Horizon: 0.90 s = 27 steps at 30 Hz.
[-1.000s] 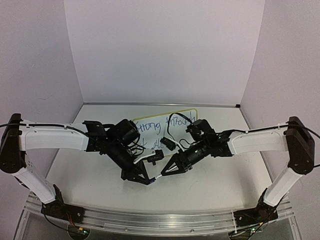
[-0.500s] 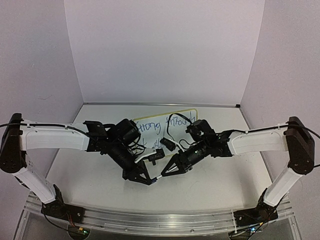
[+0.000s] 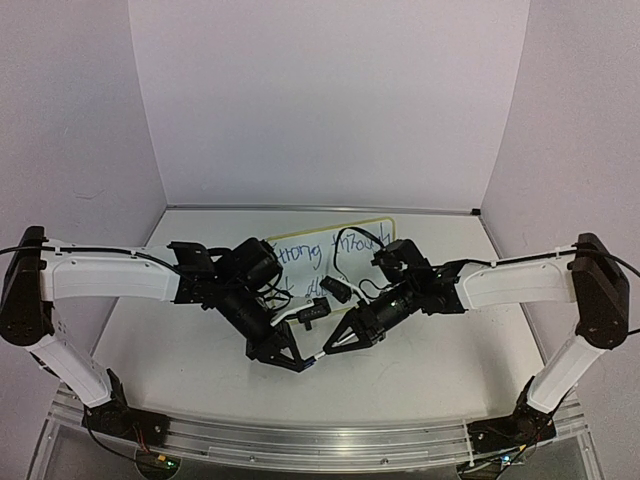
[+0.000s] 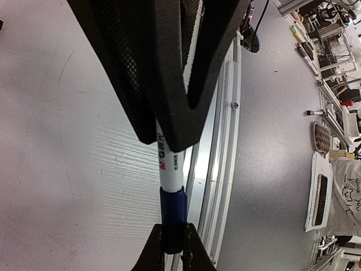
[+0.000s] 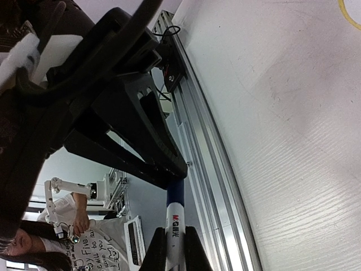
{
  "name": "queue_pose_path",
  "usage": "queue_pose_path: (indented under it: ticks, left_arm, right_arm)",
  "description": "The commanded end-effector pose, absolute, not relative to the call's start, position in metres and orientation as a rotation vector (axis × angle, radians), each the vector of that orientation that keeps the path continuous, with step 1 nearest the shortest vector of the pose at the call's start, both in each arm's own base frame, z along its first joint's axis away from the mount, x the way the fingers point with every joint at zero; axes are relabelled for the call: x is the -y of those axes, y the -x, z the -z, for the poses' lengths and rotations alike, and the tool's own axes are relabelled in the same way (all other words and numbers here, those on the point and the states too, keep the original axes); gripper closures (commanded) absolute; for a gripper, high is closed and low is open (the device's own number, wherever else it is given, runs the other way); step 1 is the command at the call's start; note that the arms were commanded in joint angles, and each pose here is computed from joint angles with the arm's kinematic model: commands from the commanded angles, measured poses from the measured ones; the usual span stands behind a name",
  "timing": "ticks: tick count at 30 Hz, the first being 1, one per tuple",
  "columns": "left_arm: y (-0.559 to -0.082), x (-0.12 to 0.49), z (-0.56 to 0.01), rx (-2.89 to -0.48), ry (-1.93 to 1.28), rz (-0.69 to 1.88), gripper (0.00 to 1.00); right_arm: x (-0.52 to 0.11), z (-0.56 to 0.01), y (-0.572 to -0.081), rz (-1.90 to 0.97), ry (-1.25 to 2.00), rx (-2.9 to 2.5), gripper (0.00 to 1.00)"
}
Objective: Write a sentence on the whiteboard
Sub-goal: Insert the pen cap into the pen cap.
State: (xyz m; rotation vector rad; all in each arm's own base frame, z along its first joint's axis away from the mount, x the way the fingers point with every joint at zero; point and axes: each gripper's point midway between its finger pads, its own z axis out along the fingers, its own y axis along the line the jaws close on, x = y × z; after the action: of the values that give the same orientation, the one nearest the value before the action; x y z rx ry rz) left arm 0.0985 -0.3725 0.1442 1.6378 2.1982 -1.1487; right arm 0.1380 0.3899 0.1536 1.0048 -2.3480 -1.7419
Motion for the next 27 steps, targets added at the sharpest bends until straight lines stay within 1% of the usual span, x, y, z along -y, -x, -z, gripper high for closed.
queue_pose_path:
  ticks: [1,16,27]
  left_arm:
    - [-0.124,0.427,-0.237,-1.732,-1.535,1.262,1.00]
    - [-0.127,0.432,-0.254,-1.657,-1.495,1.275,1.00]
    - [-0.119,0.413,-0.229,-1.805,-1.570,1.212,1.00]
  right_arm:
    - [-0.404,-0.178,-0.121,1.842,-1.155,2.230,1.00]
    - [-0.404,-0.189,-0.113,1.894,-1.177,2.179,1.00]
    - [-0.402,-0.185,-0.115,1.888,-1.193,2.208,1.00]
